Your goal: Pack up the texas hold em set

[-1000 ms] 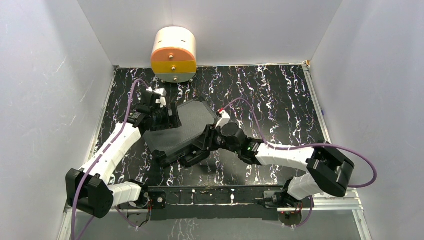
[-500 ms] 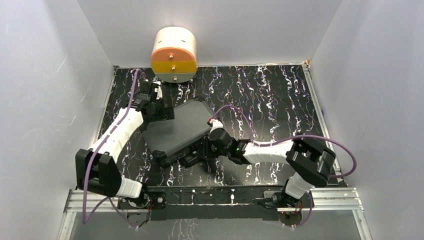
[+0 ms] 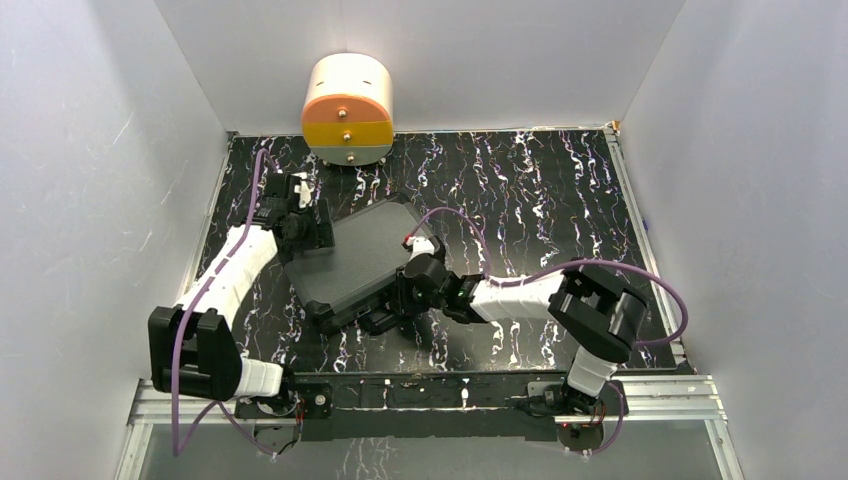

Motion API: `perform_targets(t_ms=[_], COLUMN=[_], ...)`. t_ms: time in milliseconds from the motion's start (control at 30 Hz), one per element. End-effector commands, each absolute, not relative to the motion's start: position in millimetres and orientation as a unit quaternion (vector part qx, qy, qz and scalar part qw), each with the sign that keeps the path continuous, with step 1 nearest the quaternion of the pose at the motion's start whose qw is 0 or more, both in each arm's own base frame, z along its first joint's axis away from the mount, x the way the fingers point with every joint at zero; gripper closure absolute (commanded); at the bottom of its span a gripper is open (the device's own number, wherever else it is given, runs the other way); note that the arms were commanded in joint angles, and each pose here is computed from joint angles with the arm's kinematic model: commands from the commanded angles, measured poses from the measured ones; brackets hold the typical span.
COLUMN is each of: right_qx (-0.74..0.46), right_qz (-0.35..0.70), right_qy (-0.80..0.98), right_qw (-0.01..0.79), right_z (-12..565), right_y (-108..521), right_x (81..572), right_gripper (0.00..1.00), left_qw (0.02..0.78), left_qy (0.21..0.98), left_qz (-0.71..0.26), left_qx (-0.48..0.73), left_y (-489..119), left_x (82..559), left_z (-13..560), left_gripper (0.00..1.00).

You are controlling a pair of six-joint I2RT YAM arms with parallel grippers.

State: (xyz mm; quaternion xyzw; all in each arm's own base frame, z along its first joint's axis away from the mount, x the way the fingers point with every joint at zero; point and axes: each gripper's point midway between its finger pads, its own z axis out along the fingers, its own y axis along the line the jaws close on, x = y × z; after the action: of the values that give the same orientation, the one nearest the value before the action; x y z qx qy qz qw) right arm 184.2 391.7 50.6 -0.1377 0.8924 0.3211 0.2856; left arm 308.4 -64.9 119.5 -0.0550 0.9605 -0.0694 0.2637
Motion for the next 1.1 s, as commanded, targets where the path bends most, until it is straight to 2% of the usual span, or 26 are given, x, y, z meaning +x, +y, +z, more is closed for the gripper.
perform_targets(t_ms=[0, 267, 533, 733, 1067], right_qx=[-0.154, -0.17, -0.195, -0.199, -0.206], right_qz=[0.303, 0.249, 0.191, 0.181, 0.223], right_qy=[0.887, 0.902, 0.904, 0.896, 0.872], right_qw=[0.313, 0.31, 0.33, 0.353, 0.384], right_z=[57.9, 26.7, 0.8, 1.1, 26.2], right_y=[400.8, 390.8, 376.4, 373.8, 388.0], right_x=[195.3, 194.1, 203.2, 210.8, 215.0], right_gripper=[0.68, 0.74, 0.9, 0.98, 1.0], left_qw=[0.174, 0.164, 0.157, 0.155, 0.171], left_qy=[0.977, 0.979, 0.98, 0.98, 0.975], left_qz=[-0.111, -0.107, -0.107, -0.11, -0.121], left_qx=[-0.051, -0.056, -0.06, -0.065, -0.069], left_y=[-79.9, -78.7, -79.3, -80.7, -83.9], left_x=[258.0, 253.7, 254.3, 253.8, 257.1], left_z=[95.2, 91.9, 87.9, 88.5, 102.0], left_gripper=[0.3, 0.34, 0.36, 0.37, 0.37])
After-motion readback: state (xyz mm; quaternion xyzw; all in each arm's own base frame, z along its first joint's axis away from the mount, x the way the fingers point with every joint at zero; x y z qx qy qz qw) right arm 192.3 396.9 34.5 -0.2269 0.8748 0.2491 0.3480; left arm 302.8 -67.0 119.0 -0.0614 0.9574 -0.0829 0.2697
